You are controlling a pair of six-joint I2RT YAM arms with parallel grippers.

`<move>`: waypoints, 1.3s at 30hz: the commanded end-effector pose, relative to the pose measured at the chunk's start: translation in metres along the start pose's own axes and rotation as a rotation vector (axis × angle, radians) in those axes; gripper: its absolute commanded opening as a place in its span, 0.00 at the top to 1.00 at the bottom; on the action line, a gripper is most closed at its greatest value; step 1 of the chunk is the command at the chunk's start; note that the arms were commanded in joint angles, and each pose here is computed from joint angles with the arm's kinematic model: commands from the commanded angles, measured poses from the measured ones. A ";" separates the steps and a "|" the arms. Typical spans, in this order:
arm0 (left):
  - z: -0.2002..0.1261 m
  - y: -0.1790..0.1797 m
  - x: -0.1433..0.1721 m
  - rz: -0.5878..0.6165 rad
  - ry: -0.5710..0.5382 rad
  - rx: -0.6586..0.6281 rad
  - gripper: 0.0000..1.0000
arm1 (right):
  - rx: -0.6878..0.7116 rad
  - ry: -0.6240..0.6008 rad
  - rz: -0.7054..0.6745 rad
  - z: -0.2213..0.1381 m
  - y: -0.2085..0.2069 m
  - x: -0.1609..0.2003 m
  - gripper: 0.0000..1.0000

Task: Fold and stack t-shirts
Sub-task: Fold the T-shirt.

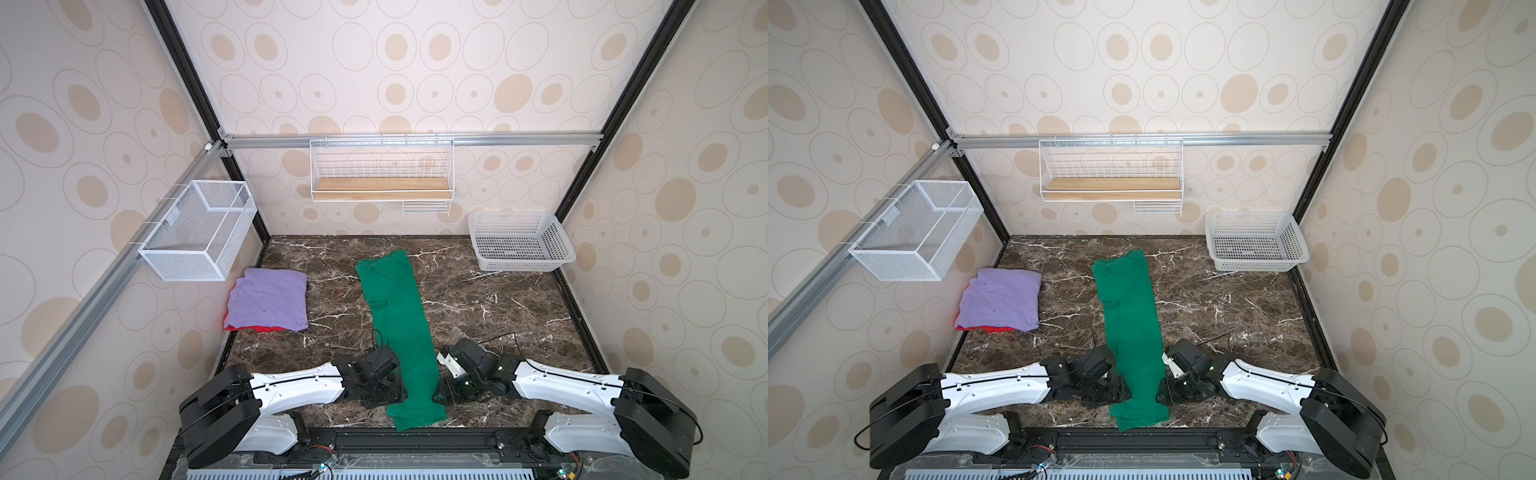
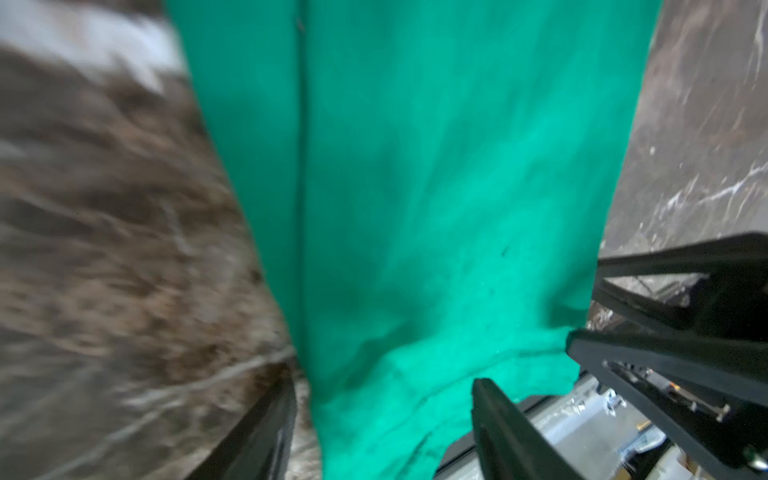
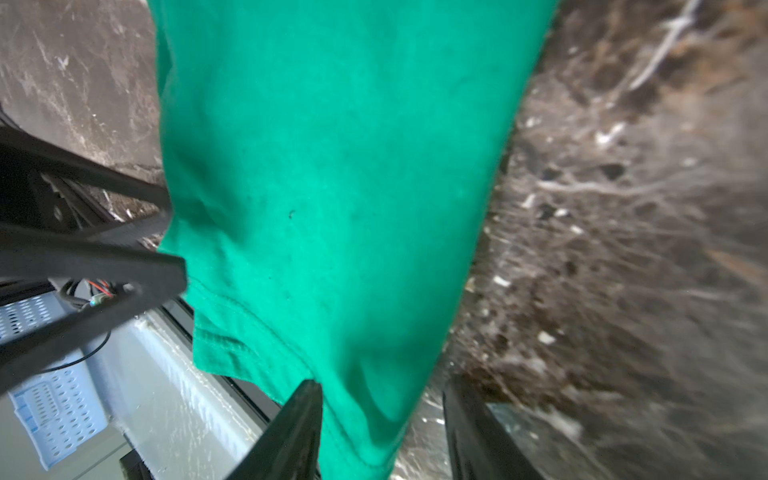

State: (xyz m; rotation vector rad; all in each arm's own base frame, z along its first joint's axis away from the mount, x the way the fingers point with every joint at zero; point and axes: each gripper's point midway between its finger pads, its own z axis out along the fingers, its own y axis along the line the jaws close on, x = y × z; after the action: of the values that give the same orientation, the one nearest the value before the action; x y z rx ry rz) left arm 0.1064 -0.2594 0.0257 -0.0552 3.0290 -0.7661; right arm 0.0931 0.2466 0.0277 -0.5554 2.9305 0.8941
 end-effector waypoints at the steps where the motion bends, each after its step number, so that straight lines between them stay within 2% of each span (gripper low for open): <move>1: 0.014 0.040 0.035 -0.044 0.116 -0.162 0.42 | -0.006 0.058 0.030 0.008 -0.005 0.012 0.48; 4: 0.020 0.040 0.045 -0.028 0.148 -0.172 0.78 | -0.034 0.080 0.042 0.012 -0.003 0.016 0.52; 6: 0.021 0.041 0.048 -0.023 0.166 -0.180 1.00 | -0.068 0.098 0.047 0.016 0.001 0.019 0.67; 9: 0.016 0.042 0.050 -0.016 0.170 -0.188 1.00 | -0.109 0.121 0.062 0.017 0.006 0.023 0.98; 10: 0.013 0.043 0.050 -0.017 0.166 -0.189 1.00 | -0.117 0.124 0.066 0.016 0.007 0.024 1.00; 18: -0.016 0.030 0.051 -0.035 0.123 -0.080 1.00 | -0.195 0.085 0.042 -0.025 0.038 0.022 1.00; 21: -0.033 0.016 0.041 -0.034 0.047 -0.013 1.00 | -0.190 0.033 0.015 -0.044 0.045 0.016 1.00; 24: -0.049 0.001 0.022 -0.022 -0.064 0.049 1.00 | -0.187 -0.017 -0.003 -0.051 0.050 0.005 0.95; 27: -0.055 -0.008 0.005 -0.002 -0.165 0.085 1.00 | -0.180 -0.015 -0.014 -0.044 0.052 -0.004 0.95; 35: -0.056 -0.014 -0.025 -0.033 -0.331 0.127 1.00 | -0.249 0.062 -0.029 -0.010 0.079 -0.035 1.00; 39: -0.062 -0.009 -0.039 -0.062 -0.392 0.134 1.00 | -0.270 0.061 -0.042 -0.008 0.090 -0.049 1.00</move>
State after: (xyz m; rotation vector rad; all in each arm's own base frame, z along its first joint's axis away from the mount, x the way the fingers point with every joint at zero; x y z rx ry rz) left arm 0.1271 -0.2414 0.0765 -0.1912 2.7034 -0.8489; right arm 0.0990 0.3114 0.0699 -0.6079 2.9476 1.2098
